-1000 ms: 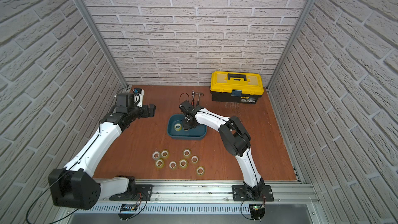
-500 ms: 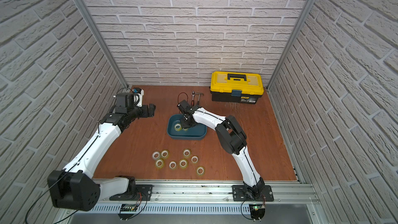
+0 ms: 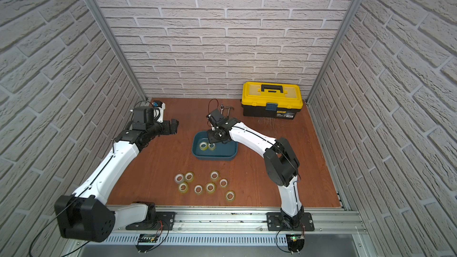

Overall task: Put the transparent tape into the storage box
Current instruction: Place the tape in the storage box, then pick up the tape at the center of the board.

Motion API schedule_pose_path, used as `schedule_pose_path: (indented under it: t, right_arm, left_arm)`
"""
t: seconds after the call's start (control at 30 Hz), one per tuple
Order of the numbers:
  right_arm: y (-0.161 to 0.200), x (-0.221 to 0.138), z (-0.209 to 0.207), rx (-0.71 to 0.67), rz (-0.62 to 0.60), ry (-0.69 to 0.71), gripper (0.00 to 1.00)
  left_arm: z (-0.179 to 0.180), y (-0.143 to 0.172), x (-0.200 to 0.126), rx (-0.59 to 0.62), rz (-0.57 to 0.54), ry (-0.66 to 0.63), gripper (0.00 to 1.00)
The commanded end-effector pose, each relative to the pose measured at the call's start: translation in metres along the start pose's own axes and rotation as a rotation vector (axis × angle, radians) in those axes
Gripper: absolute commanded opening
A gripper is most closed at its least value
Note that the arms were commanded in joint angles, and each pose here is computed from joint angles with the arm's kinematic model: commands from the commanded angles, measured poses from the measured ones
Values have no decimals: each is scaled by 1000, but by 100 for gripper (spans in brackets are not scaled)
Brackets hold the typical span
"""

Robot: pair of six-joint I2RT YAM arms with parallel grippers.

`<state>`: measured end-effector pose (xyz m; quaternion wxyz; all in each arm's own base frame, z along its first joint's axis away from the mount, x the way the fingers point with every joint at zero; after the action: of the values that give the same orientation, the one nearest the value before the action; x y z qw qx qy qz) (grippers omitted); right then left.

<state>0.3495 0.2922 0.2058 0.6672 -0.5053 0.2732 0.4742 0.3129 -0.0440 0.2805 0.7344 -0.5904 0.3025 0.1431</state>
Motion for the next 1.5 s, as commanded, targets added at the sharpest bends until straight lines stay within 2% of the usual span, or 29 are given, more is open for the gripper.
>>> schedule_pose_path:
  t: [0.0,0.37,0.7,0.83,1.07,1.33,1.47]
  right_arm:
    - [3,-37,3,-44,-69,-34,45]
    - [83,-74,-38,-32,-75,-84,41]
    - [160,-79,-87,7,-11,-85,41]
    - [177,-80,-98,13,7,-90,41]
    - [198,-79,-109,32,37,-95,41]
    - [219,-66,-105,32,96,-110,42]
    - [229,-59,-98,18,125,-113,42]
  left_arm:
    - [-2,-5,3,9,-17,13,98]
    - [-6,-4,10,-5,-2,38,98]
    - [-8,-2,15,-23,8,53,98]
    - [-9,2,23,-35,32,65,98]
    - [-21,3,39,-58,84,161,98]
    - [-34,10,61,-51,194,222,98]
    - [-40,10,63,-35,208,234,98]
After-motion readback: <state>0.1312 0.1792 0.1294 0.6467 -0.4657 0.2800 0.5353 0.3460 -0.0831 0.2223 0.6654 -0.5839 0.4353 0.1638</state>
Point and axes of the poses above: each gripper's point midway between its finger pads, its own x axis out along the fingers, its own z axis along the line the jaws close on, y = z × x, the point moved 8 cm from there along -x, back along the fingers, and after that the axes turned 14 degrees about x, right-handed, at the moved point
